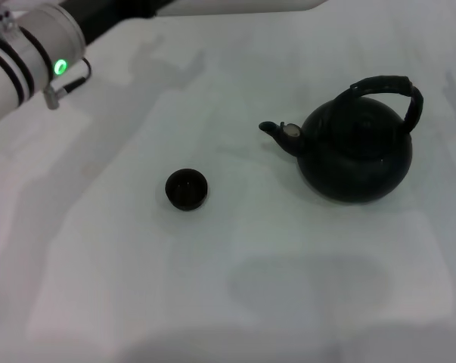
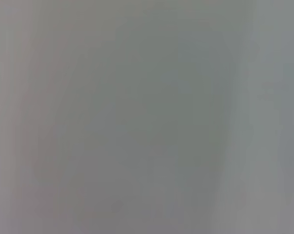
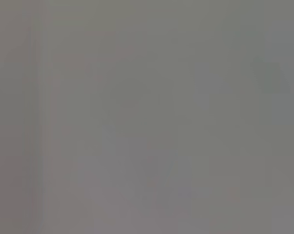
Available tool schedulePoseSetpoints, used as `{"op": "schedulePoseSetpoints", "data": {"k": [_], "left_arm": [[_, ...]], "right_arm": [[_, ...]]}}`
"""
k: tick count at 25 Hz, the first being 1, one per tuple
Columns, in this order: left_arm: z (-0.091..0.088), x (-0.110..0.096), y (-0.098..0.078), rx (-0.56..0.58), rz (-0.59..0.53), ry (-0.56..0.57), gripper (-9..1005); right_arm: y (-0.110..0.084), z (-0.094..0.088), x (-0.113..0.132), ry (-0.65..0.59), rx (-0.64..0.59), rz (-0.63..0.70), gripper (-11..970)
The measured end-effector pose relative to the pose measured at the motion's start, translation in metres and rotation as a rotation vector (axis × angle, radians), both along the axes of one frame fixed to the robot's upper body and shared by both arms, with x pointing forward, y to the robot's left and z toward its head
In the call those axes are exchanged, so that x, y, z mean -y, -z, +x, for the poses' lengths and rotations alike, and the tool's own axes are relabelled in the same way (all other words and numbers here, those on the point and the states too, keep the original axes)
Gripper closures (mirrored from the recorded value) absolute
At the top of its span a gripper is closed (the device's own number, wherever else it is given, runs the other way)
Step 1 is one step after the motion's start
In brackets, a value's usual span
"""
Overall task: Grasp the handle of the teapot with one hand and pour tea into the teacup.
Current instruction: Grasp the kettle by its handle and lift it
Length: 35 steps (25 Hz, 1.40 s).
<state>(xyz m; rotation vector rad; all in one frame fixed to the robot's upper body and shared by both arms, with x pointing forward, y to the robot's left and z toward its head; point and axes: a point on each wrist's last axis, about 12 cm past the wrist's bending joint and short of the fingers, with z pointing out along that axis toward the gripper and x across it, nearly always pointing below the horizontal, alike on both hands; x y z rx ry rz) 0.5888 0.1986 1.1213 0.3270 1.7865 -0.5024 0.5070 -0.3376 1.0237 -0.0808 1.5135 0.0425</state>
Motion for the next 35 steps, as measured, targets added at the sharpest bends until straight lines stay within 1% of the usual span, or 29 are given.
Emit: {"op": "schedulePoseSetpoints", "data": {"k": [2,4,6,7,8,9,11,12,13,15,17,18,19,21,22,23,24,25,27,28,29,30,34,35], "left_arm": [[0.003,-0.009,-0.001,-0.005,-0.063,-0.066,135],[0.006,-0.019,0.000,-0.023,-0.174,-0.107,135],[0.006,-0.028,0.004,0.001,-0.230,-0.100,135],[0.004,-0.030,0.008,0.033,-0.246,-0.077,135],[-0.001,-0.033,0.011,0.104,-0.260,-0.040,135],[-0.003,-0.035,0.014,0.137,-0.269,-0.034,135],[-0.012,-0.043,0.020,0.246,-0.302,-0.041,135],[-0.016,-0.048,0.024,0.287,-0.310,-0.061,134],[-0.018,-0.052,0.026,0.304,-0.312,-0.074,134],[-0.023,-0.060,0.035,0.310,-0.325,-0.107,134],[-0.030,-0.068,0.044,0.322,-0.316,-0.142,134],[-0.039,-0.075,0.051,0.342,-0.291,-0.179,134],[-0.039,-0.075,0.051,0.342,-0.291,-0.179,134],[-0.051,-0.087,0.059,0.355,-0.280,-0.241,134],[-0.054,-0.091,0.061,0.353,-0.284,-0.265,134],[-0.059,-0.097,0.065,0.347,-0.294,-0.299,134],[-0.063,-0.102,0.068,0.338,-0.302,-0.328,135],[-0.063,-0.102,0.068,0.338,-0.302,-0.328,135],[-0.074,-0.112,0.079,0.299,-0.322,-0.382,135],[-0.077,-0.113,0.083,0.284,-0.331,-0.390,135],[-0.078,-0.114,0.084,0.278,-0.335,-0.392,135],[-0.081,-0.115,0.087,0.261,-0.342,-0.394,134],[-0.082,-0.113,0.089,0.254,-0.337,-0.386,134],[-0.082,-0.111,0.089,0.252,-0.334,-0.375,134]], "right_arm": [[0.001,-0.001,0.001,0.002,-0.004,-0.001,93],[0.001,-0.001,0.001,0.004,-0.006,-0.002,93],[0.002,-0.002,0.002,0.005,-0.008,-0.002,94],[0.002,-0.002,0.002,0.005,-0.008,-0.003,94],[0.002,-0.002,0.002,0.006,-0.010,-0.002,94],[0.002,-0.002,0.002,0.006,-0.010,-0.002,94],[0.002,-0.002,0.002,0.007,-0.011,-0.001,94],[0.002,-0.003,0.002,0.007,-0.012,-0.001,94],[0.002,-0.004,0.003,0.008,-0.011,0.002,94],[0.002,-0.005,0.005,0.021,-0.006,0.033,94],[0.001,-0.007,0.010,0.059,0.003,0.117,93],[0.001,-0.008,0.013,0.075,0.006,0.156,93],[0.001,-0.010,0.016,0.087,0.007,0.196,93],[0.002,-0.014,0.020,0.092,0.005,0.247,93],[0.002,-0.018,0.022,0.080,0.008,0.281,93],[0.002,-0.018,0.022,0.080,0.008,0.281,93],[0.002,-0.022,0.022,0.066,0.013,0.291,93],[0.002,-0.025,0.022,0.058,0.017,0.298,93],[0.003,-0.034,0.021,0.028,0.028,0.314,93],[0.003,-0.039,0.020,0.005,0.034,0.325,94],[0.004,-0.050,0.017,-0.055,0.032,0.336,94],[0.004,-0.050,0.017,-0.055,0.032,0.336,94],[0.008,-0.071,0.008,-0.226,-0.012,0.333,95],[0.010,-0.079,0.005,-0.290,-0.045,0.331,96]]}}
